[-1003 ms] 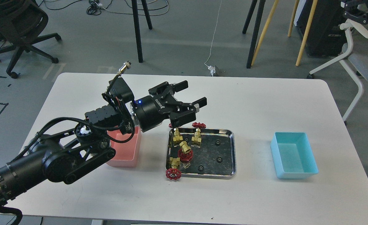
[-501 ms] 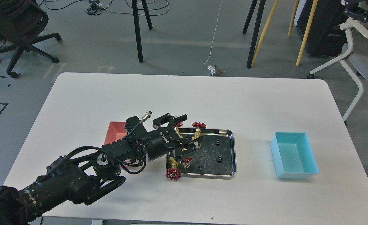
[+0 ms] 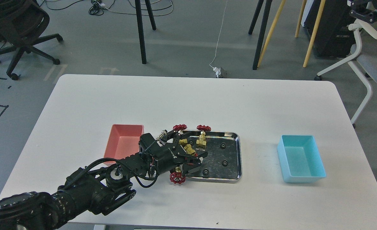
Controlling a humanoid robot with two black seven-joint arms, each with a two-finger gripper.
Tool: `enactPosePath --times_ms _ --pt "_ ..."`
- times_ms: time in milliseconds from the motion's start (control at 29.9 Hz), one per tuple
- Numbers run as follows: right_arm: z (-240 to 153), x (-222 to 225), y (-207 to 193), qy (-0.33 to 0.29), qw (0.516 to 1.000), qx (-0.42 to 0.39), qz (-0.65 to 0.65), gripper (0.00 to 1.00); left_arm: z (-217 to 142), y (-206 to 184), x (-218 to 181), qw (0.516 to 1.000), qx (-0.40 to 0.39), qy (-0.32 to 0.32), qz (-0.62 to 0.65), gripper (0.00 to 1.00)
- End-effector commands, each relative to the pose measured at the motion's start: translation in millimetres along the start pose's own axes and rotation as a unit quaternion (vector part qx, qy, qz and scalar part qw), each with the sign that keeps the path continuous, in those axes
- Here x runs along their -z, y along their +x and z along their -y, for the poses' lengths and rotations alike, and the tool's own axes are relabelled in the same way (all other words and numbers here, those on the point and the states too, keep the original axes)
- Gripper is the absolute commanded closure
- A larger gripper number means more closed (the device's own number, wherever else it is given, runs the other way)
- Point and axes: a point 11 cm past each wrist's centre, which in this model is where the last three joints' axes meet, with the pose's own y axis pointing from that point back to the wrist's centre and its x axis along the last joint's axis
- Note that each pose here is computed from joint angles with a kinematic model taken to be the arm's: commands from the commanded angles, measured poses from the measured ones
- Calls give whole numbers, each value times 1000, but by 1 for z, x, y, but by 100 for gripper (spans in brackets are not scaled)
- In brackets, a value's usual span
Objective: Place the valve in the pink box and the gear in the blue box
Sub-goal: 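Lower the left gripper onto a red-handled brass valve and grasp it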
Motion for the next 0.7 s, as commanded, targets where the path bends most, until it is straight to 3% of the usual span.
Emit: enactPosePath --times_ms 0,368,668 --pt "1 -2 -2 -3 1000 2 -5 1 -2 -2 2 1000 3 2 1 7" --pt "2 -2 -2 -5 1000 3 -9 1 -9 -13 -1 1000 23 -10 12 31" --pt "0 -9 -1 -14 1000 1 -15 1 -10 -16 -3 1000 26 -11 11 73"
